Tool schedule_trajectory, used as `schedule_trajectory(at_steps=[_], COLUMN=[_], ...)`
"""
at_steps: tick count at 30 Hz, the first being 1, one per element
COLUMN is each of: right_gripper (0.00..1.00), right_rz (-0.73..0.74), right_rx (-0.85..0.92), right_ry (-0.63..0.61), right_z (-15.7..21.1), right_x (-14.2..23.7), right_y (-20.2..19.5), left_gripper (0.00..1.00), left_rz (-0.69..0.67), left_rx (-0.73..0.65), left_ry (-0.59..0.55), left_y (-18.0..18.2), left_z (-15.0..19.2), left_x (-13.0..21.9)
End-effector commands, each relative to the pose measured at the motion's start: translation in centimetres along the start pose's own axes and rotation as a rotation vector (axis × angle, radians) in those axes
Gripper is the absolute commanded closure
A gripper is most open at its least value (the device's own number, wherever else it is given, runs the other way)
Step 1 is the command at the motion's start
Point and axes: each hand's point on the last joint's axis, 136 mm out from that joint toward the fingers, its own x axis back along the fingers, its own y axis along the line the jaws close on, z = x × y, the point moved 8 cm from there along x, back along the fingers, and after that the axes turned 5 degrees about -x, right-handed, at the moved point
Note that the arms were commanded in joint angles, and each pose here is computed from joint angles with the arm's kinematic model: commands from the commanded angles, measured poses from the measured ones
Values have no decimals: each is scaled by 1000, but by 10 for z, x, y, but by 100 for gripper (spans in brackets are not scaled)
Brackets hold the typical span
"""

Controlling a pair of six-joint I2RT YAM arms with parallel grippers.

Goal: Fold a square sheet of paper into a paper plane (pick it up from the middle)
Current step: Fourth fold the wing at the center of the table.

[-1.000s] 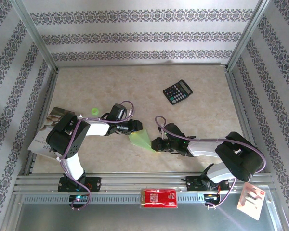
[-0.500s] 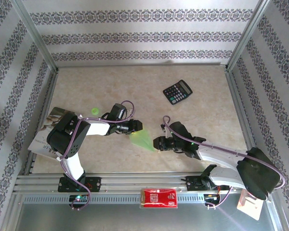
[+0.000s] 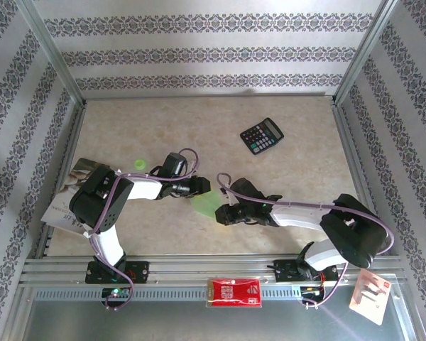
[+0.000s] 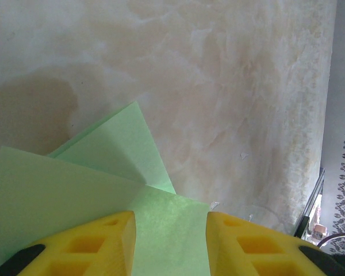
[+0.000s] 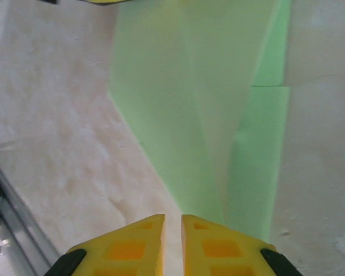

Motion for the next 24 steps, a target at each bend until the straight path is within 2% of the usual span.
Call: schedule_trajectory(at_steps=[1, 24], right_gripper=[85, 86], right_rz=[-21, -20], right_rx=[21, -37], right_ry=[-8, 19], right_z=[-8, 2], right_x=[-1, -7], right_y=[3, -20], left_gripper=[63, 64], left_rz=[-92, -87], left_rx=[43, 40], left_ry=[51, 52], left_y=[22, 21], left_z=[12, 11], left_x=[-4, -4])
